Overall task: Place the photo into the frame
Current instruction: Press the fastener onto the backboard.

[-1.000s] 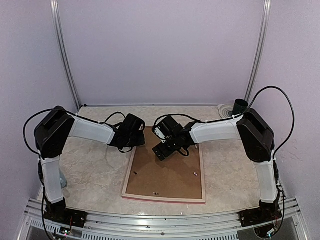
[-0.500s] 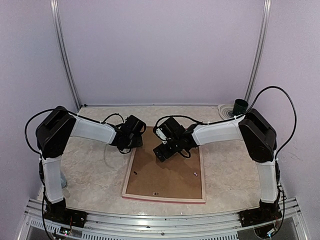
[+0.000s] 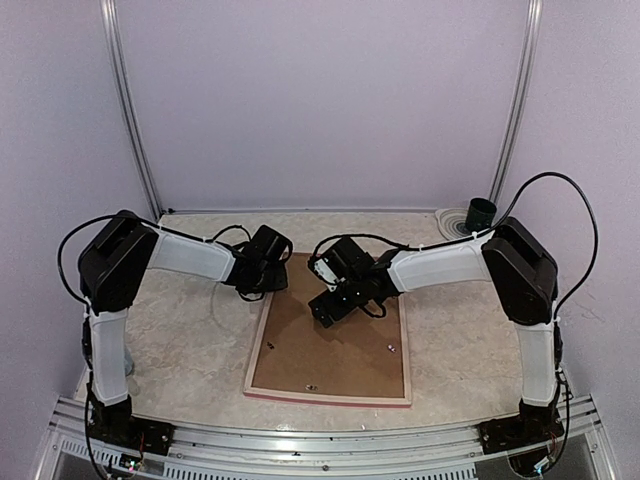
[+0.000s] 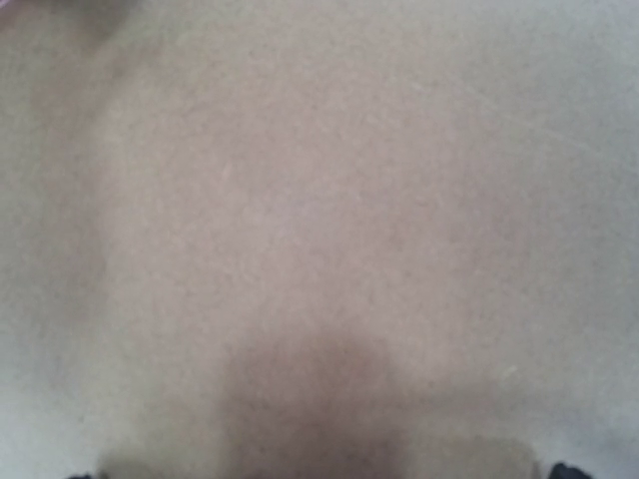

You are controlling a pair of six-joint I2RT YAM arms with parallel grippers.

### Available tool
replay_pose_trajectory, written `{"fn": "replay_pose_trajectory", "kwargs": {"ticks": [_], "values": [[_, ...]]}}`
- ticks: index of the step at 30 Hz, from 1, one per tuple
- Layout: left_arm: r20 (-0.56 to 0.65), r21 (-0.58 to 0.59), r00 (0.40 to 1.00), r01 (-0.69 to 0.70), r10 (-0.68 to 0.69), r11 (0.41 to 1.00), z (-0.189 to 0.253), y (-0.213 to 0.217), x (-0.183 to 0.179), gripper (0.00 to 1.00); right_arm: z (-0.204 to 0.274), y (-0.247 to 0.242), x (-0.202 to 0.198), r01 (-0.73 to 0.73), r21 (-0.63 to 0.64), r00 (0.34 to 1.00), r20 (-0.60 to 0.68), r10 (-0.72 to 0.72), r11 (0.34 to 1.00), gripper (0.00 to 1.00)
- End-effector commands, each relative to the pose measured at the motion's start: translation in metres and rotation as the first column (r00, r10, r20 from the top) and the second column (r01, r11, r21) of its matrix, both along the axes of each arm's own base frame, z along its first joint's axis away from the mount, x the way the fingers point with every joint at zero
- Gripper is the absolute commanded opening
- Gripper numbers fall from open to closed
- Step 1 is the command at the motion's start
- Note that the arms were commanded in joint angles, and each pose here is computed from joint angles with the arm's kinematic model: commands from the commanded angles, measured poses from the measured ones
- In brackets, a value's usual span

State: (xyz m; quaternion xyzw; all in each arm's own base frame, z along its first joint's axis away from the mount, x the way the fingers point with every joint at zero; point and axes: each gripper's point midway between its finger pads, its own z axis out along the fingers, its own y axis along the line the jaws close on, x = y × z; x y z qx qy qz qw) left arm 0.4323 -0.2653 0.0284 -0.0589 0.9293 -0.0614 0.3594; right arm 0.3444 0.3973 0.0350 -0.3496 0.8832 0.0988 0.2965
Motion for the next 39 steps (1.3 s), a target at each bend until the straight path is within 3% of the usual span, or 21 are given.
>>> {"fn": "replay_pose_trajectory", "kwargs": {"ticks": [1, 10, 23, 35, 39], "values": [[-0.085, 0.09, 0.996, 0.047, -0.04, 0.995, -0.021, 0.004, -0.009, 0.31, -0.049, -0.027, -0.035, -0.047, -0.13, 0.988, -0.151, 0.027, 0.99, 0.99], [-0.1, 0.106, 0.994, 0.059, -0.048, 0.993, -0.013, 0.009, -0.018, 0.22, -0.057, -0.029, -0.036, -0.047, -0.131, 0.985, -0.172, 0.024, 0.99, 0.99], [-0.118, 0.019, 0.986, 0.123, -0.12, 0.992, -0.009, -0.007, -0.022, 0.12, -0.062, -0.033, -0.033, -0.036, -0.133, 0.982, -0.188, 0.011, 0.99, 0.99], [-0.214, 0.018, 0.955, 0.216, -0.207, 0.976, -0.012, -0.006, -0.022, 0.09, -0.069, -0.034, -0.029, -0.033, -0.147, 0.98, -0.201, 0.003, 0.989, 0.99], [-0.245, 0.015, 0.937, 0.26, -0.248, 0.966, -0.012, -0.009, -0.023, 0.02, -0.069, -0.034, -0.03, -0.034, -0.143, 0.979, -0.204, 0.004, 0.989, 0.99]]}}
